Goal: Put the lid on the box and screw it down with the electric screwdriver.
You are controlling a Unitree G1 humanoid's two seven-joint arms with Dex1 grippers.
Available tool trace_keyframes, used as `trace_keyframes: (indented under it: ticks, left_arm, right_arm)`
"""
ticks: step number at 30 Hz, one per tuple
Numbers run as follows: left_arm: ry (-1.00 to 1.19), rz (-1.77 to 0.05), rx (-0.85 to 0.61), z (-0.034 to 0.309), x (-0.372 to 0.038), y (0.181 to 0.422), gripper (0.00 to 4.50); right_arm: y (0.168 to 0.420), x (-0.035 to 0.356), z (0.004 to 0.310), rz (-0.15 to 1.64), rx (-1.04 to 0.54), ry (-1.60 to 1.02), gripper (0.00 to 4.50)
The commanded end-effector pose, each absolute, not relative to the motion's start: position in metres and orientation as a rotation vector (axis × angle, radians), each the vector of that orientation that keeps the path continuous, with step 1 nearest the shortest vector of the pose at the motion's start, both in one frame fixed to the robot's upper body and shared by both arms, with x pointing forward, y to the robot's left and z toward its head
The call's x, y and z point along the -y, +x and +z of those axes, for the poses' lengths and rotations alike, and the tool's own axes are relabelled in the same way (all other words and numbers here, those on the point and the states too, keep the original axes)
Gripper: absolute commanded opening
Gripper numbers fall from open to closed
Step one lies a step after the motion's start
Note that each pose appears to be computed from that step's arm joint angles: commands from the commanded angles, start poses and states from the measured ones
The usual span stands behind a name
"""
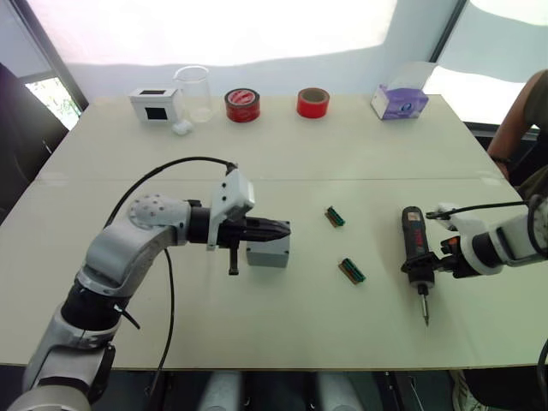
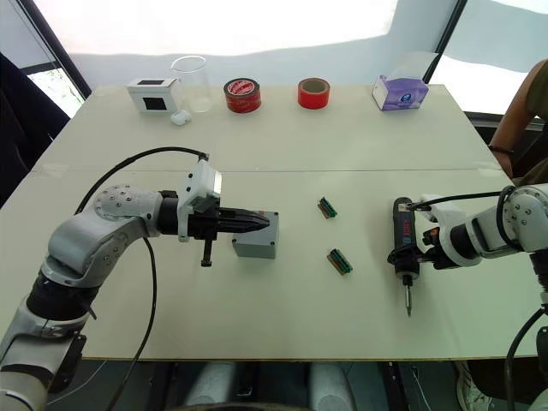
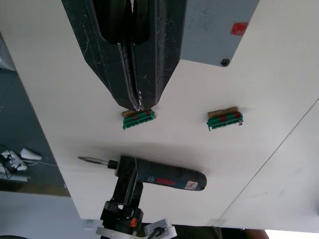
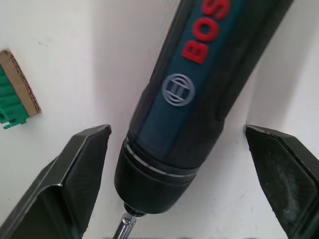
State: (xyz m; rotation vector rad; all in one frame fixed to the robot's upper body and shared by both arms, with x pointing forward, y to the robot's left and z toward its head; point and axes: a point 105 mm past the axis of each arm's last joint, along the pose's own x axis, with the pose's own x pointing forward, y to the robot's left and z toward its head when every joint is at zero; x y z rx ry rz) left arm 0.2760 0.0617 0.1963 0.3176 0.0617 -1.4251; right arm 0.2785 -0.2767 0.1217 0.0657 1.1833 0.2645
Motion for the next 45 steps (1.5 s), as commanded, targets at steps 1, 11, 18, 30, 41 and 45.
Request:
trace_keyframes:
  ticks: [1,11,18,30,41,45]
  left_arm:
    - [0.334,-1.422,-0.028,0.203,-0.063,0.274,0.00]
    - [0.324,-1.415,-0.037,0.201,-0.063,0.273,0.00]
    - [0.314,-1.391,-0.038,0.202,-0.067,0.278,0.00]
    - [0.222,-1.305,-0.049,0.209,-0.091,0.301,0.00]
    - [0.240,-1.282,-0.139,0.195,-0.099,0.315,0.00]
    - [0.279,-1.277,-0.163,0.186,-0.100,0.317,0.00]
  right_arm:
    - [0.280,0.268,0.121,0.296,-1.192,0.045,4.46]
    - [0.271,0.271,0.100,0.268,-1.280,-0.045,2.77]
    - [0.282,0.286,0.108,0.187,-1.244,-0.054,1.76]
    - [0.371,0.240,0.264,0.486,-0.432,0.147,1.76]
    - [0.317,0.111,0.295,0.813,0.176,0.386,1.76]
    - [0.312,0.094,0.287,0.819,0.198,0.381,1.76]
